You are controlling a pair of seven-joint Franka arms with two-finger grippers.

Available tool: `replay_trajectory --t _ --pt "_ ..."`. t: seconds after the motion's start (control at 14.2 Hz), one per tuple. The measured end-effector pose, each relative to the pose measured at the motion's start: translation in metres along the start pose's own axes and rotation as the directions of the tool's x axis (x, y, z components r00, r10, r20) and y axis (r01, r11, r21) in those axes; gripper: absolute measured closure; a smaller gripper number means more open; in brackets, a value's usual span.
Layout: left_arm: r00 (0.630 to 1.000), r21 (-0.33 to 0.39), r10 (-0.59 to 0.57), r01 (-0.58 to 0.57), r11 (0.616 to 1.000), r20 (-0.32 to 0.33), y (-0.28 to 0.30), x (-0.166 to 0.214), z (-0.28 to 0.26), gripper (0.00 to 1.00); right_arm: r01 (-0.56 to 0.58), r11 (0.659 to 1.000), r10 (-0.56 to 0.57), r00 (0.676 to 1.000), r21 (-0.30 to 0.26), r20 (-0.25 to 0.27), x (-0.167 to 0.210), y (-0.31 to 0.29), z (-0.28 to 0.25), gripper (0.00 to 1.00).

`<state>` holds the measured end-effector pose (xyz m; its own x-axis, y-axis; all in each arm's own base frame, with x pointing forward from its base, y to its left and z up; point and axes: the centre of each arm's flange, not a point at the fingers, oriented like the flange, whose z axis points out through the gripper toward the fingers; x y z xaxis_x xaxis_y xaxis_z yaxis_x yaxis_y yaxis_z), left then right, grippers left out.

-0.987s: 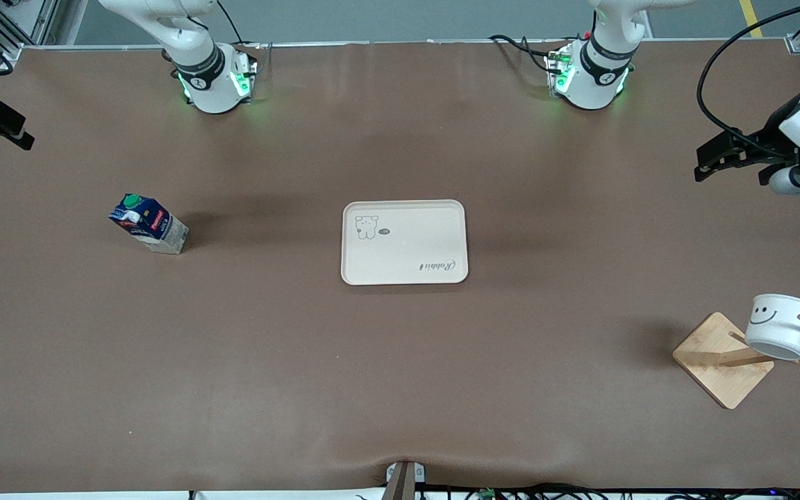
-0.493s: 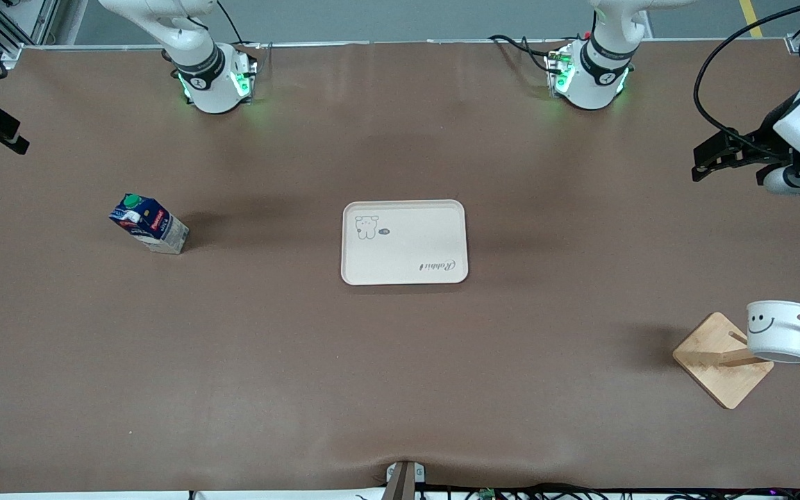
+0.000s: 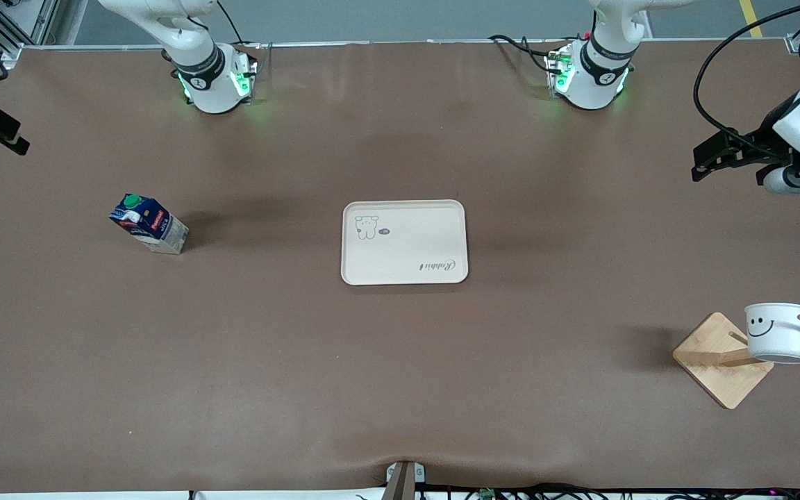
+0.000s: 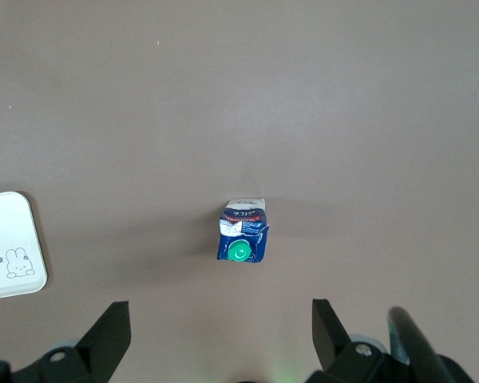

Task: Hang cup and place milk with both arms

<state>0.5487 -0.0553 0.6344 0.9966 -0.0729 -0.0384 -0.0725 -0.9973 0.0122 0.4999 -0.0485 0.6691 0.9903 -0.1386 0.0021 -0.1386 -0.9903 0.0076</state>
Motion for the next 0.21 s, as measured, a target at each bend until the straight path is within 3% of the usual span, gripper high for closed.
replay_trajectory --t 0.21 --pt "0.999 0.000 -0.035 0.035 0.999 0.000 0.0004 0.0000 0.0000 0.00 0.000 1.000 0.000 1.000 0.000 0.000 0.0000 0.0001 0.0000 0.00"
